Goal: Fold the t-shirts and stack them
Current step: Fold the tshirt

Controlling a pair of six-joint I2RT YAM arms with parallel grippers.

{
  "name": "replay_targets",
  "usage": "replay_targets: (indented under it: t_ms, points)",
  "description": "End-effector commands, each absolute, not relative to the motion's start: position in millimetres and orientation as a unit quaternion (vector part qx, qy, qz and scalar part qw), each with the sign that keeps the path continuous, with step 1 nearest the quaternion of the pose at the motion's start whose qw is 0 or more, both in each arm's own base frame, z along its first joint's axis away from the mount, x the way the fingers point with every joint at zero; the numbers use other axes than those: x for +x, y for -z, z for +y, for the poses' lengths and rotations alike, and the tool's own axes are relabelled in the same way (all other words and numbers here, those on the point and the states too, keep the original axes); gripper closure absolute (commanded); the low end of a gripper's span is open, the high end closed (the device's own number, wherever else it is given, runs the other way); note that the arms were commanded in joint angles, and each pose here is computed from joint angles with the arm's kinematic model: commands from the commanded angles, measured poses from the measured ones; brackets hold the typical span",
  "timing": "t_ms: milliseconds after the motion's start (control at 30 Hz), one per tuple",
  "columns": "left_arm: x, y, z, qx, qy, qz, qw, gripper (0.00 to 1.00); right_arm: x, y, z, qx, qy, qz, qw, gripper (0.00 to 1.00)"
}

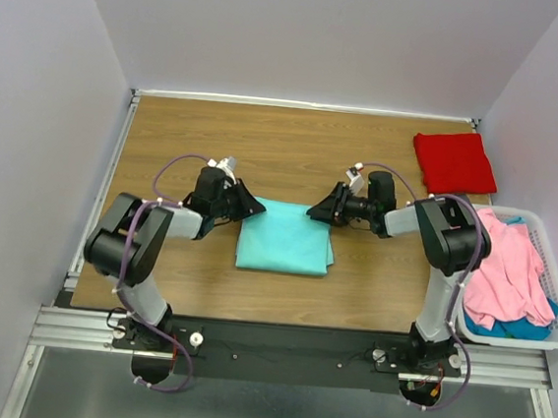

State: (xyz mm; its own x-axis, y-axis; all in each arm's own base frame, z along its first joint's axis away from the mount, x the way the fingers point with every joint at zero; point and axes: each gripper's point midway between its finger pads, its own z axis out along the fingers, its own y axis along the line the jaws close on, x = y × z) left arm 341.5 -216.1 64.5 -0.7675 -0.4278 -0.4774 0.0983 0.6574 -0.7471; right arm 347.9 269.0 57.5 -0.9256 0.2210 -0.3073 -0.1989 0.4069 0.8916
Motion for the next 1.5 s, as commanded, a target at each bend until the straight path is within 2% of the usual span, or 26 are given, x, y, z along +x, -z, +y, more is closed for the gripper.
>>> replay_targets:
  t_ms: [0, 133, 300, 500, 633, 733, 833, 1033, 1267, 1467]
  points:
    - [375.3, -59.3, -210.4, -0.115, 0.421, 0.832, 0.341, 0.81, 361.7, -25.6, 258.0, 0.024, -0.543, 0.819, 0.182, 0.56]
    - [385.0, -39.0, -199.1, -0.158, 0.438, 0.825, 0.319, 0.83, 374.4, 6.2, 240.0, 0.048, -0.533, 0.826, 0.174, 0.57]
    - [406.4, -49.7, -187.2, -0.167, 0.444, 0.810, 0.345, 0.83, 395.5, 9.8, 232.7, 0.052, -0.538, 0.821, 0.183, 0.57]
    - [421.2, -95.2, -185.1, -0.148, 0.465, 0.783, 0.386, 0.80, 413.7, -46.1, 237.6, 0.033, -0.563, 0.797, 0.217, 0.56]
    - [398.9, -145.5, -190.2, -0.124, 0.484, 0.759, 0.418, 0.73, 396.9, -92.4, 239.9, 0.021, -0.578, 0.781, 0.234, 0.56]
    - [370.1, -147.2, -199.4, -0.116, 0.485, 0.766, 0.405, 0.70, 364.2, -113.8, 250.9, 0.007, -0.597, 0.772, 0.217, 0.53]
    - [321.8, -144.6, -218.6, -0.104, 0.496, 0.775, 0.377, 0.70, 323.4, -120.0, 266.0, -0.013, -0.618, 0.765, 0.180, 0.51]
    - [290.8, -144.8, -214.3, -0.113, 0.495, 0.770, 0.387, 0.71, 259.5, -82.1, 278.2, -0.026, -0.612, 0.784, 0.105, 0.48]
    - [293.9, -166.5, -205.0, -0.111, 0.478, 0.761, 0.425, 0.71, 240.2, -8.5, 272.3, 0.045, -0.584, 0.810, 0.009, 0.50]
    - [294.8, -178.4, -194.6, -0.116, 0.459, 0.755, 0.454, 0.71, 248.3, -21.5, 272.4, 0.038, -0.584, 0.810, 0.041, 0.50]
